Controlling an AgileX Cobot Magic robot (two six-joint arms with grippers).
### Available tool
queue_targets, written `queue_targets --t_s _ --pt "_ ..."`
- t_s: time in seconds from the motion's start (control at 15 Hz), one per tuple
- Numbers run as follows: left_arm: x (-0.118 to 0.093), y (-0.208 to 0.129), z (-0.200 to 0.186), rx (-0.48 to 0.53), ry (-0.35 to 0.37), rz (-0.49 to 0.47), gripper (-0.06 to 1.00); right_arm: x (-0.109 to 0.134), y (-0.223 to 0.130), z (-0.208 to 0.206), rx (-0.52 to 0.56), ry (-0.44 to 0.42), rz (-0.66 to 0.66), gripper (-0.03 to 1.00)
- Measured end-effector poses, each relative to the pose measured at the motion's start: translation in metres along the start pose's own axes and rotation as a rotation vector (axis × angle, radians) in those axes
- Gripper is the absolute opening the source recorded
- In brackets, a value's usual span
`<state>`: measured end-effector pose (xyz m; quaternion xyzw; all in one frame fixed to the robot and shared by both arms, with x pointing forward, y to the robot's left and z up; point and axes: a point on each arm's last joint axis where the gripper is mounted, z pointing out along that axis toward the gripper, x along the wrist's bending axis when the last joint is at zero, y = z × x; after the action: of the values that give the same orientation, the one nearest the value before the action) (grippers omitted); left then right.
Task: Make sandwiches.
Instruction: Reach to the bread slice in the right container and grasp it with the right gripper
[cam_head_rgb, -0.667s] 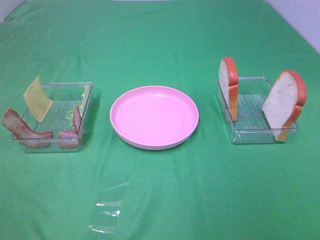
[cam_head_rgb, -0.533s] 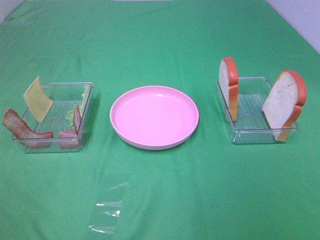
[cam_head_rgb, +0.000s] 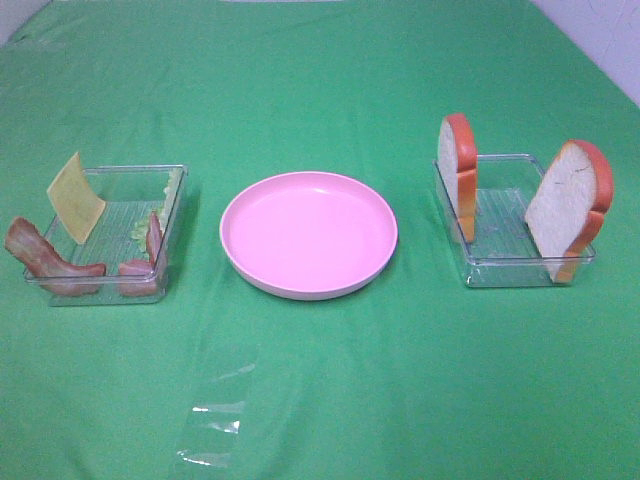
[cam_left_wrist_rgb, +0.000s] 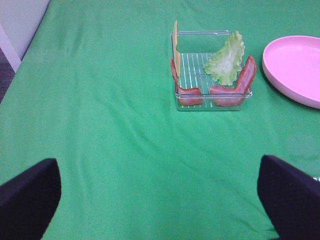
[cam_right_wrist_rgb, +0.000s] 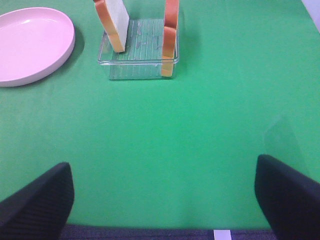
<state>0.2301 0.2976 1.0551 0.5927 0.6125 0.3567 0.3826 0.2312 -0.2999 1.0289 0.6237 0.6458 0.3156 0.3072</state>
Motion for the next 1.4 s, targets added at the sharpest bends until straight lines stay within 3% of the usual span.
queue_targets --t_s 0.13,0.2,0.27,0.47,0.6,0.8,0.87,1.27,1.4 --pt "0.000 0.000 0.000 0.000 0.000 0.000 0.99 0.000 0.001 0.001 0.010 -0.001 0.000 0.94" --pt "0.000 0.000 0.000 0.000 0.000 0.000 0.99 0.000 0.013 0.012 0.124 -0.002 -0.002 0.94" --pt "0.000 0.000 0.000 0.000 0.000 0.000 0.99 0.000 0.017 0.013 0.142 -0.002 -0.002 0.94" --pt "0.000 0.000 0.000 0.000 0.000 0.000 0.99 0.003 0.080 0.035 0.320 0.018 0.008 0.94" --pt "0.000 0.000 0.000 0.000 0.000 0.000 0.99 0.006 0.117 0.051 0.382 0.044 0.025 0.94" --pt "0.000 0.000 0.000 0.000 0.000 0.000 0.99 0.010 0.190 0.102 0.490 0.062 0.082 0.94" --pt "0.000 0.000 0.000 0.000 0.000 0.000 0.99 0.010 0.222 0.140 0.530 0.047 0.141 0.94" --pt "0.000 0.000 0.000 0.000 0.000 0.000 0.99 0.012 0.279 0.208 0.580 0.040 0.177 0.94" --pt "0.000 0.000 0.000 0.000 -0.001 0.000 0.99 0.016 0.303 0.236 0.549 0.060 0.179 0.94"
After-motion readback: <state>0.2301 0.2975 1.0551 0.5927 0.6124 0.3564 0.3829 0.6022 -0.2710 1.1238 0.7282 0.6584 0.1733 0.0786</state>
